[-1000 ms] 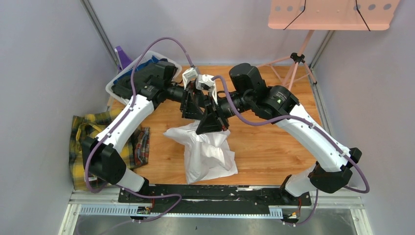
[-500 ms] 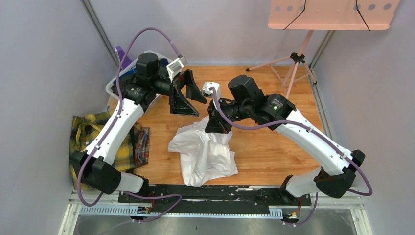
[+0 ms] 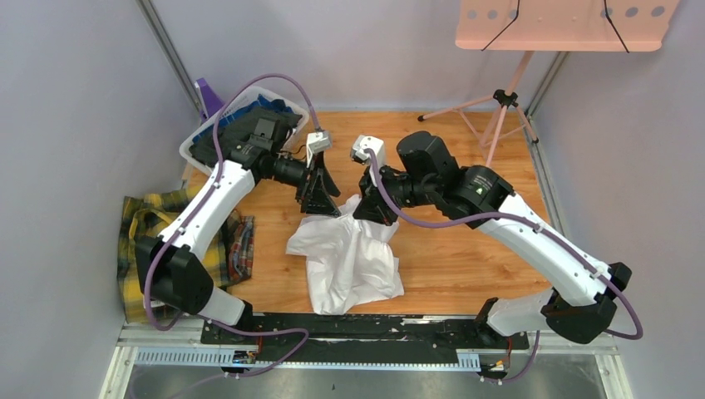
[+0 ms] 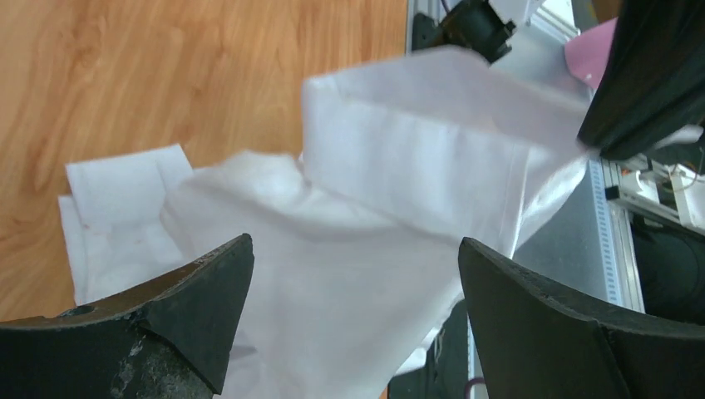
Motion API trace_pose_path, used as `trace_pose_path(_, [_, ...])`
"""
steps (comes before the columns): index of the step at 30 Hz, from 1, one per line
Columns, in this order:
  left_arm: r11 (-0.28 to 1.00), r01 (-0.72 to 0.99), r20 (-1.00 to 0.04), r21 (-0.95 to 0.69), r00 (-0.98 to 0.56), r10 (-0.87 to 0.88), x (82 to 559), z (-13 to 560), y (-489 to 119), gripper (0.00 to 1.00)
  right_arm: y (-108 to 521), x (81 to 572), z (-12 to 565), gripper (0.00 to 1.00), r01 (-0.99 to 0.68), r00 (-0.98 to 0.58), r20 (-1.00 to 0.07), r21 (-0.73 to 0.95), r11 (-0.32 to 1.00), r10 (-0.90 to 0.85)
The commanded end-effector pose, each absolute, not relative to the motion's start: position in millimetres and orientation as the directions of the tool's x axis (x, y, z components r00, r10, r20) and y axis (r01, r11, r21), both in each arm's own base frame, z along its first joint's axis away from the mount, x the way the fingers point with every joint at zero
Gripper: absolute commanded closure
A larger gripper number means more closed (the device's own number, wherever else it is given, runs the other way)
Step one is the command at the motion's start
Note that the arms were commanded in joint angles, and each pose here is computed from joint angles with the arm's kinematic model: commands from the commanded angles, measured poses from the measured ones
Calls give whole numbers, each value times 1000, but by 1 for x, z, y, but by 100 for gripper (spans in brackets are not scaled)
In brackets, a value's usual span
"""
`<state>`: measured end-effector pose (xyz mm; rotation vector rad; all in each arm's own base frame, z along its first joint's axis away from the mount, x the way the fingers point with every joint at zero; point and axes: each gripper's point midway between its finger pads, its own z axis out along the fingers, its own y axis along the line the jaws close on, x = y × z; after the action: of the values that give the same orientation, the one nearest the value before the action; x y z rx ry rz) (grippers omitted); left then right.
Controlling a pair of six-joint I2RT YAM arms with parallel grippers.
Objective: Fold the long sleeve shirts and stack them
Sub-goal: Flatten out the shirt at the center of the board.
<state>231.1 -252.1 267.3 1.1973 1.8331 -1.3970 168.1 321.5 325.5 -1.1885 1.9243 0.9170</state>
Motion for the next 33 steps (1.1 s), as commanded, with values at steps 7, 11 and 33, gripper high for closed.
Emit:
trace_pose_path(7, [-47, 914, -858, -403, -359, 368, 210, 276, -195, 0, 286, 172, 388, 100, -899, -216, -929, 68, 433, -302])
trace_pose_path(11, [-101, 898, -848, -429, -361, 388, 193, 252, -199, 0, 287, 171, 387, 100, -901, -221, -928, 77, 426, -299])
trace_pose_path(33, [388, 858, -899, 337, 171, 402, 315, 414, -187, 100, 256, 255, 493, 100, -620, 40, -996, -89, 779, -82])
